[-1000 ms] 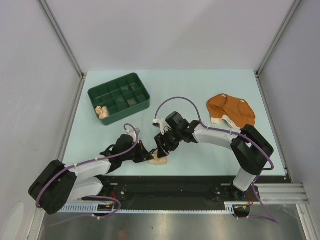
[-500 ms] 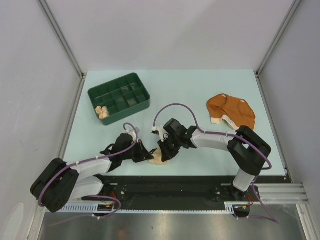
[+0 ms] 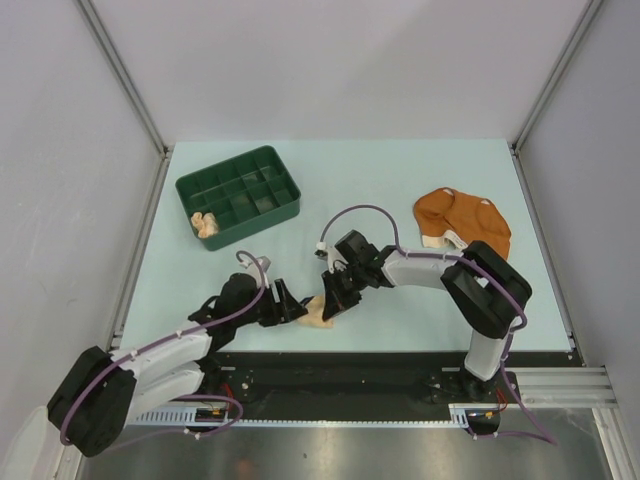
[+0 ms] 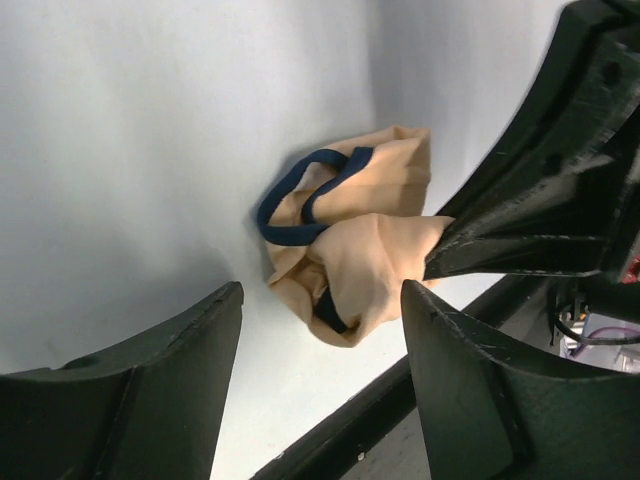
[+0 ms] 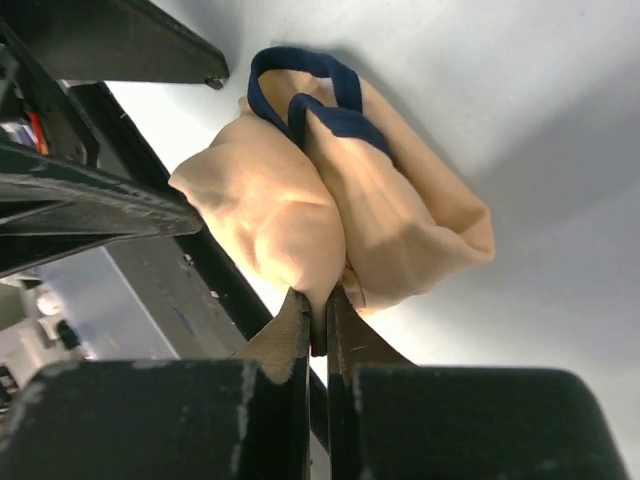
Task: Roll the underwear
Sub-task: Roll the underwear to the center of the board.
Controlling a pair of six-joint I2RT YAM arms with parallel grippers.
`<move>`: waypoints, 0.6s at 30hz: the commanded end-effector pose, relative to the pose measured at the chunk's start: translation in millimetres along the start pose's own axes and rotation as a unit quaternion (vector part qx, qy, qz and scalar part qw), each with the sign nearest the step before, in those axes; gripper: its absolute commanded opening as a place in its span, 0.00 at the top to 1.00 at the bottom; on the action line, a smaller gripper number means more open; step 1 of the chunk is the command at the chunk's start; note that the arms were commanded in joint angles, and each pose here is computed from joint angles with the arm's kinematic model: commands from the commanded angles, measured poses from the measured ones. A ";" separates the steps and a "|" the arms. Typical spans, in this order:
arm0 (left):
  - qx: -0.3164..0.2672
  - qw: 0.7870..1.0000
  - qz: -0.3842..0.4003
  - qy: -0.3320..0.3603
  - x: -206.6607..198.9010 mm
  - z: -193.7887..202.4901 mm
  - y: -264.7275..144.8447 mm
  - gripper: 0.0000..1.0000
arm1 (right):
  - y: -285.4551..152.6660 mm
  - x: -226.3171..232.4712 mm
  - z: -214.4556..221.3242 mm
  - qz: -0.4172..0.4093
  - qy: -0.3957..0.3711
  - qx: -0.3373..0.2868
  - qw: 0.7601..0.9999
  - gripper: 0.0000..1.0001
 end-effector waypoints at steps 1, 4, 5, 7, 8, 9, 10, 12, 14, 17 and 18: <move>0.020 1.000 0.001 0.020 8.3 12.6 2.4 0.30 | 11.2 -9.0 -5.2 -0.010 0.052 0.004 0.999 1.00; 0.016 1.000 0.010 0.021 7.5 12.7 3.5 0.30 | 15.7 -11.5 -5.0 -0.018 0.071 0.012 0.997 1.00; 0.010 1.000 0.012 0.021 6.7 11.1 4.0 0.30 | 16.7 -11.1 -4.8 -0.022 0.079 0.015 0.996 1.00; 0.007 1.000 0.014 0.022 6.3 10.2 4.8 0.30 | 19.4 -14.6 -4.5 -0.024 0.092 0.021 0.995 1.00; 0.010 1.000 0.016 0.020 5.9 11.1 5.7 0.30 | 20.1 -16.2 -5.1 -0.022 0.099 0.020 0.995 1.00; 0.007 1.000 0.021 0.020 4.6 9.8 6.6 0.30 | 21.0 -16.4 -4.8 -0.022 0.104 0.022 0.994 1.00; 0.009 1.000 0.022 0.017 5.5 11.6 7.4 0.33 | 21.6 -15.7 -4.5 -0.024 0.105 0.023 0.994 1.00; 0.013 1.000 0.018 0.012 8.1 14.5 10.5 0.39 | 20.5 -13.6 -6.6 -0.032 0.105 0.020 0.994 1.00; 0.018 1.000 0.009 0.007 10.7 15.6 12.8 0.56 | 17.5 -9.4 -8.7 -0.035 0.100 0.014 0.994 1.00; 0.047 0.999 -0.021 -0.008 17.6 21.3 17.2 0.77 | 12.3 -8.3 -10.0 -0.034 0.089 0.009 0.995 0.93; 0.052 0.998 -0.033 -0.010 19.9 21.2 18.6 0.80 | 8.5 -6.7 -9.8 -0.030 0.085 0.006 0.996 0.85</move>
Point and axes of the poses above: each gripper's point midway between its finger pads, its own y axis out along the fingers, its own x axis along the line the jaws close on, z = x × y, the point moved 6 cm from there along -y, back along the fingers, and after that the axes turned 13 degrees about y, right-handed, at the moved point
